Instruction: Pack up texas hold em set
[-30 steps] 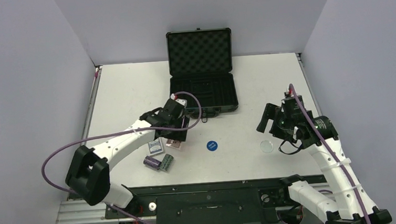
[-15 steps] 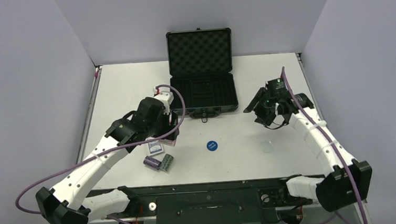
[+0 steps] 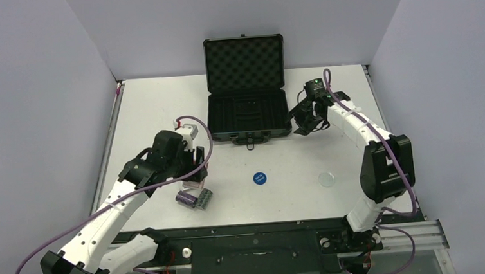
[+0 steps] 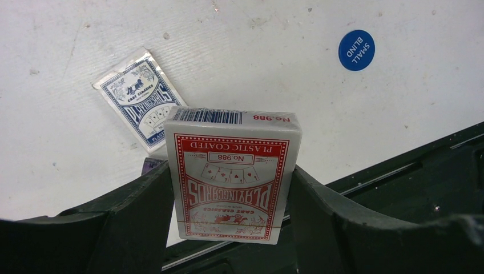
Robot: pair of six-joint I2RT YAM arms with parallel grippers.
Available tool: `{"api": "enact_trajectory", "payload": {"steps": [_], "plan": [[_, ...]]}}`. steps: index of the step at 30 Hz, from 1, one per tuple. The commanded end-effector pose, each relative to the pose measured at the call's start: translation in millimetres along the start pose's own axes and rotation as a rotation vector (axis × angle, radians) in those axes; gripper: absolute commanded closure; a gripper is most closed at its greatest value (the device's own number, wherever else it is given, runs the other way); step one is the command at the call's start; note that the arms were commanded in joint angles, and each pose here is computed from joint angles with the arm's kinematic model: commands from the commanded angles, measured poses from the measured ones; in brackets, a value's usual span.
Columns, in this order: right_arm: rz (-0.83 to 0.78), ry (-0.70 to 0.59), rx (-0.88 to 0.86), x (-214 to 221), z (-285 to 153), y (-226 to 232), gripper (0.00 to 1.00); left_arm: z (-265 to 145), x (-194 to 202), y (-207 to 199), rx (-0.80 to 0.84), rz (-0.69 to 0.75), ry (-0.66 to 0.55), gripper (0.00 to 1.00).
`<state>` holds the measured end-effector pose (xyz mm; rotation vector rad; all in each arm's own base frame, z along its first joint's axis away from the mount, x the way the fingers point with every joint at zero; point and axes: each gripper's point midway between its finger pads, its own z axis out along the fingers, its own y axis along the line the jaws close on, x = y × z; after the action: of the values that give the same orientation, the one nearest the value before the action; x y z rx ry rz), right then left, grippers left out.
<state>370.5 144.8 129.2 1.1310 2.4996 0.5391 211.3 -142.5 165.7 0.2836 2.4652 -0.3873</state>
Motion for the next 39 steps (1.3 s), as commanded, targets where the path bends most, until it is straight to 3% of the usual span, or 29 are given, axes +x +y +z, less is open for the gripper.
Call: {"api": "enact_trajectory", "payload": {"steps": [1,12,14,17,18,31,39], "plan": [[0.045,-0.046,-0.045,-21,15,29,0.54,-1,-20,-6,0.056,0.027,-0.094,0.92],[0.072,0.002,0.049,-24,79,23,0.66,8,-20,11,-0.005,0.078,-0.082,0.95],[0.080,0.005,0.060,-23,84,19,0.75,11,-18,14,-0.015,0.087,-0.067,0.95],[0.092,0.004,0.065,-23,93,16,0.99,15,-16,15,-0.018,0.090,-0.058,0.96],[0.100,0.006,0.063,-23,94,16,1.00,16,-15,15,-0.016,0.089,-0.055,0.96],[0.128,-0.040,0.039,-43,129,32,1.00,13,-25,10,-0.010,0.061,-0.051,0.98],[0.007,-0.059,0.113,-37,106,3,1.00,7,-42,3,0.005,0.037,-0.085,0.99]]}}
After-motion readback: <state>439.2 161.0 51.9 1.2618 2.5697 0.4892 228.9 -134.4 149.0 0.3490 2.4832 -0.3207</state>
